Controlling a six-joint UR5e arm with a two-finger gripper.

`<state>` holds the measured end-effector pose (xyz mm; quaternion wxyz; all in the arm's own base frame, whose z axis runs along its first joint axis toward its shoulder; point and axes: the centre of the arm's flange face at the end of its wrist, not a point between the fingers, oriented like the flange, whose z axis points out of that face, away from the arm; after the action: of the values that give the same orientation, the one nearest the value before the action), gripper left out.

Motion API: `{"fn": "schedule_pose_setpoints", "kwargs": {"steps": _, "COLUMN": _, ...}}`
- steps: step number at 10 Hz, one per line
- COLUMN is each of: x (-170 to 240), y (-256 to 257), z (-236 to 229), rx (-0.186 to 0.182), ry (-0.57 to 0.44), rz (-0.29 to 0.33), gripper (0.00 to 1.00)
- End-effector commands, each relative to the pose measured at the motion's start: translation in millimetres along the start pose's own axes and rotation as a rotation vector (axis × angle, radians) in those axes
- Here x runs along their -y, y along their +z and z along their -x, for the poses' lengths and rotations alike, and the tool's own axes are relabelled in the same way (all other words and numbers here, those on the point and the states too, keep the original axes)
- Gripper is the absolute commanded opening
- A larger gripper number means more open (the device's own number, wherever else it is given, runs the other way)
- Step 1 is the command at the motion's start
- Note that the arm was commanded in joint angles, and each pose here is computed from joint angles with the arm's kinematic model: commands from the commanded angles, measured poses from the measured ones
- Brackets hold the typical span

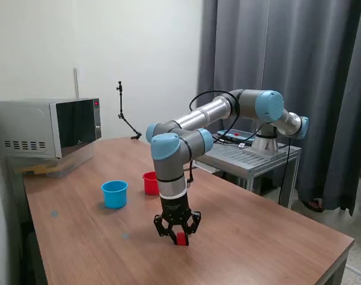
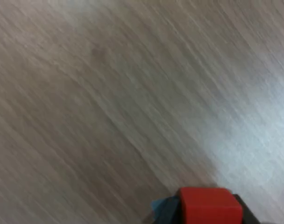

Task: Place red objects in the red bin, and blue objects in the blue bin.

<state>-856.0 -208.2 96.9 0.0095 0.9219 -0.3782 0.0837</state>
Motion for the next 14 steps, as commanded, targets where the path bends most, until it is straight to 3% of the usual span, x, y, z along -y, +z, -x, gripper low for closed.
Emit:
{"fn": "schedule_pose_setpoints", "kwargs": {"steps": 1, "x": 0.9, "y": -1.3, "z": 2.0, "rx": 0.001, "ry": 0.002, "rz": 0.002, "gripper": 0.00}}
{"fn": "schedule_pose_setpoints", "kwargs": {"steps": 4, "x": 11.3, "y": -9.8, "z": 9.1, "rx": 0.007, "ry": 0.019, "rz": -0.005, "gripper": 0.00}}
{"fn": "schedule_pose_setpoints", "kwargs": {"steps": 8, "x": 63.5, "y": -60.8, "z": 38.2, "rx": 0.009, "ry": 0.349, "rz": -0.003, "gripper": 0.00}}
{"fn": "schedule_pose_setpoints", "kwargs": {"steps": 10, "x": 85.6, "y": -64.4, "z": 43.1, "rx": 0.015, "ry": 0.428, "rz": -0.040, "gripper": 0.00}}
{"fn": "schedule_pose_setpoints", "kwargs": {"steps": 12, "x": 107.4, "y": -118.1, "z": 40.5, "rx": 0.079, "ry": 0.503, "rz": -0.024, "gripper": 0.00}}
{"fn": "schedule_pose_setpoints", "kwargs": {"steps": 14, "x": 135.8, "y": -143.9, "z": 44.9, "rx": 0.073, "ry": 0.609, "rz": -0.024, "gripper": 0.00}}
